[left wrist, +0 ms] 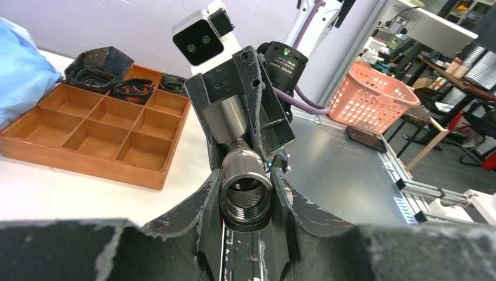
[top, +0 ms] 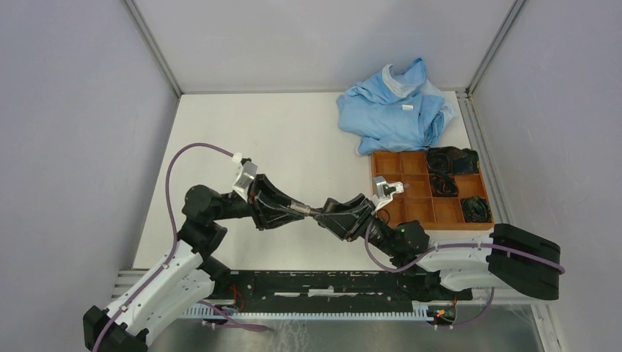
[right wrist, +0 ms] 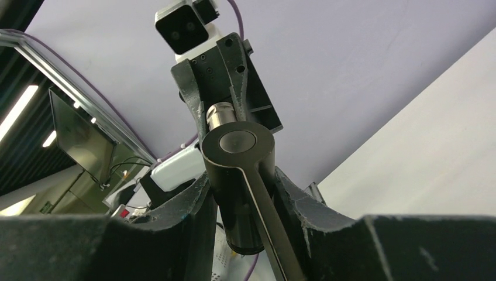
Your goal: Install the water faucets
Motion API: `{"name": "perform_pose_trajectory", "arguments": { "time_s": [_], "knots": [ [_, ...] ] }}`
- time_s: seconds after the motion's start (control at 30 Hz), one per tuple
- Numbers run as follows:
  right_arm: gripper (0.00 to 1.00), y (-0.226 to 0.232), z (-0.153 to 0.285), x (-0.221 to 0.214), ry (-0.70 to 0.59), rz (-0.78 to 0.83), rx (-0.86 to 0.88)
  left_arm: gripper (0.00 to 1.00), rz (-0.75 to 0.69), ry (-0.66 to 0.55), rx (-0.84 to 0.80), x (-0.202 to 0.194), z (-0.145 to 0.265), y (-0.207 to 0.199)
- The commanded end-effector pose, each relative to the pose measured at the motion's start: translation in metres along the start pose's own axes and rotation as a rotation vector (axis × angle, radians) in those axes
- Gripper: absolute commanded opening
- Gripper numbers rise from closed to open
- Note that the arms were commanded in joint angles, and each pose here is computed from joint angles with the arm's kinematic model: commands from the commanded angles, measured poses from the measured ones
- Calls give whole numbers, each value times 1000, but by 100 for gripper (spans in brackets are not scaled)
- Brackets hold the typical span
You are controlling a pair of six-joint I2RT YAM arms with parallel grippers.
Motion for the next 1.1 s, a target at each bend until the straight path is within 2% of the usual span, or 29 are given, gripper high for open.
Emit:
{"name": "perform_pose_trajectory", "arguments": {
  "time_s": [0.0,0.33,0.5,0.87,1.07],
  "knots": [
    [0,5,-20,6,-23,-122,15,2,-130,-25,-95,-4,1,-18],
    [0,15,-24,3,59,-282,126,2,-181,-35,-109,-9,4,-20],
    [0,24,-28,-5,186,-371,206,2,-192,-22,-136,-9,2,-19],
    [0,27,-13,-3,323,-515,210,2,-183,40,-159,-12,-1,-15],
    [0,22,-8,1,384,-538,183,2,-163,64,-136,-18,-1,-9]
  ]
}}
Point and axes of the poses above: each gripper's point midway between its finger pads, its own z axis back along the fingers, its own y axis along the line the jaws close on, x = y × z, the point moved 6 cm from there along z, back along the fingers, and after that the axes turned 9 degrees about -z, right-handed, at the moved point
